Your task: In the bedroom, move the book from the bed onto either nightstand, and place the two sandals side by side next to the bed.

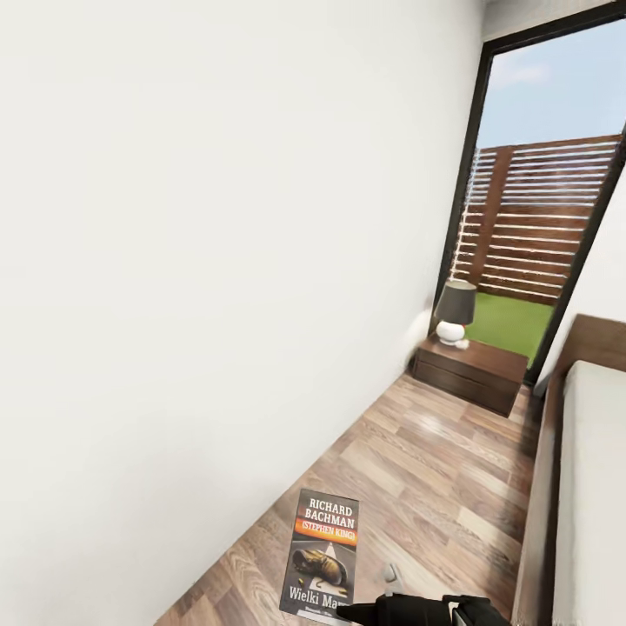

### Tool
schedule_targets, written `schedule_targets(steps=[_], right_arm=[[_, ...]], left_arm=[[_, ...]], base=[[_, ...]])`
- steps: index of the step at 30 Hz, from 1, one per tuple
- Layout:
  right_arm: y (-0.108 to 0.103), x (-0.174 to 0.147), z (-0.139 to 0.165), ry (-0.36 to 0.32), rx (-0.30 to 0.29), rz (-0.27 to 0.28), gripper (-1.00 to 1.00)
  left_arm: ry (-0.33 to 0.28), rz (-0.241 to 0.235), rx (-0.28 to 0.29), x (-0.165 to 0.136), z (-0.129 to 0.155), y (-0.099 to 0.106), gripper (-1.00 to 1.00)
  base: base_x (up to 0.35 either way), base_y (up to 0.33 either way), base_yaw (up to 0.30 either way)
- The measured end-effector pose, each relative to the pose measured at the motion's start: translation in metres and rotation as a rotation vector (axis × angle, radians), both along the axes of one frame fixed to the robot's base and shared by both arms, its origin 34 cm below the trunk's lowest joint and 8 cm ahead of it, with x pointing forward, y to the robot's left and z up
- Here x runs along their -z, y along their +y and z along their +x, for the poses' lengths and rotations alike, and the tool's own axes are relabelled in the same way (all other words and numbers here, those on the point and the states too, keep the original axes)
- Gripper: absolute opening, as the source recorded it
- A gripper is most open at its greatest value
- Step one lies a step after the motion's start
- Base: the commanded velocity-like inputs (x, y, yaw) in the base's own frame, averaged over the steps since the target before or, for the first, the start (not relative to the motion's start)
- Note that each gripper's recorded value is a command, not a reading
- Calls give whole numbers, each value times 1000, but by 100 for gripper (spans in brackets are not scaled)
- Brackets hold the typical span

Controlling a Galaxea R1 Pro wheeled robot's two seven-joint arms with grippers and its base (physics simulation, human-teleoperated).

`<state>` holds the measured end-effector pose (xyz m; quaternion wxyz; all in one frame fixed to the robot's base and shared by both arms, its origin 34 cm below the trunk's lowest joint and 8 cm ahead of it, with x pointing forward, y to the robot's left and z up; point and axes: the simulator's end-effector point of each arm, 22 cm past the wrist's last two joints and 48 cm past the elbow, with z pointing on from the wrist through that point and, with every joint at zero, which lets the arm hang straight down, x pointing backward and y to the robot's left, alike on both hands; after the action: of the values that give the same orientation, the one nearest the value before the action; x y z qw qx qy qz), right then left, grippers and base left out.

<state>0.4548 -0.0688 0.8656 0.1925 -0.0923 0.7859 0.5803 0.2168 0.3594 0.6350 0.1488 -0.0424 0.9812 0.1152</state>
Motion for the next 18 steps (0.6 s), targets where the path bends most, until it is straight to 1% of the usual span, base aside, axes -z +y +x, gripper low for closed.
schedule_targets(steps=[4,11,18], right_arm=[[0,-1,0,-3,0,0,-100],[0,-2,1,-7,-1,0,-100],[0,-4,2,-12,0,0,-100]], left_arm=[[-3,0,0,0,1,0,100],[-7,0,0,-1,3,0,100],[-11,0,1,-1,4,0,100]], base=[[99,104,-272],[47,52,-272],[108,133,-273]])
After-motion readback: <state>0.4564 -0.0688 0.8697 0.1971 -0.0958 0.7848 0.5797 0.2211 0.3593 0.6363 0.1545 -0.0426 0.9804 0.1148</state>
